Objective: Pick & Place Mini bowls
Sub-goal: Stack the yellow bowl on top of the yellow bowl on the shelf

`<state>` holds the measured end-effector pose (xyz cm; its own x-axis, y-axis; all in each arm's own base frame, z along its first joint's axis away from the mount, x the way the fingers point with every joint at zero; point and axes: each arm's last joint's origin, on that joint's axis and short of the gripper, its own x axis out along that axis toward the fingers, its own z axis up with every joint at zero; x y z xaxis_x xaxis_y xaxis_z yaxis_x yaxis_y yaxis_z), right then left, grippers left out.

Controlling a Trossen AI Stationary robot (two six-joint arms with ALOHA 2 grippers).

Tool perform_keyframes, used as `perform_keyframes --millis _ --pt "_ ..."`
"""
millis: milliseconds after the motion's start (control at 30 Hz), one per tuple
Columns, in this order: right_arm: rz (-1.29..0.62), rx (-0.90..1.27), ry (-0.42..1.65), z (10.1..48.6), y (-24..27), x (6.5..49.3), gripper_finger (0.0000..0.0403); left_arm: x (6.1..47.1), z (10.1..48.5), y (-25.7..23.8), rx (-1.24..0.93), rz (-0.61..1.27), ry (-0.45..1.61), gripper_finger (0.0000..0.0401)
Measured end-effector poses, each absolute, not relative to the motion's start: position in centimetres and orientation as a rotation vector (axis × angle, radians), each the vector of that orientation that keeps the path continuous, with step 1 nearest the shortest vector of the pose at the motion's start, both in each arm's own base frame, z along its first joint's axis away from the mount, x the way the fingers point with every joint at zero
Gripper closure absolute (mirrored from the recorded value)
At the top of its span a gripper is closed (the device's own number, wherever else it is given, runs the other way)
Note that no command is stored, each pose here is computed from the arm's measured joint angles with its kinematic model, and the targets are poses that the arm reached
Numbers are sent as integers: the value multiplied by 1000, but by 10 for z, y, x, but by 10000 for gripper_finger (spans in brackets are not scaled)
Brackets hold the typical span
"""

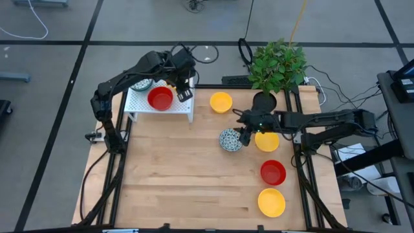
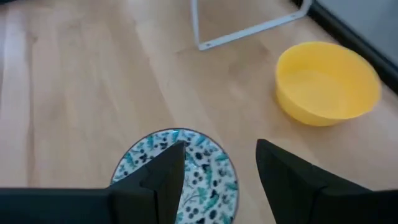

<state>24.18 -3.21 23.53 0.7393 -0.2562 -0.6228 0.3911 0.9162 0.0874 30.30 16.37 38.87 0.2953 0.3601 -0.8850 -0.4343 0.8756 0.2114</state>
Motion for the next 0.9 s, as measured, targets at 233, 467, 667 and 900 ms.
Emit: perform_keyframes --millis 233,467,667,900 --pt "-341 207 712 244 -32 249 216 308 384 144 -259 474 1165 247" --pt "-417 148 864 258 -25 230 216 333 366 118 -230 389 1120 247" --pt "-410 121 880 268 -12 212 216 367 341 106 -107 306 932 247" --pt "-414 218 800 281 -4 200 216 390 292 108 -115 320 729 247"
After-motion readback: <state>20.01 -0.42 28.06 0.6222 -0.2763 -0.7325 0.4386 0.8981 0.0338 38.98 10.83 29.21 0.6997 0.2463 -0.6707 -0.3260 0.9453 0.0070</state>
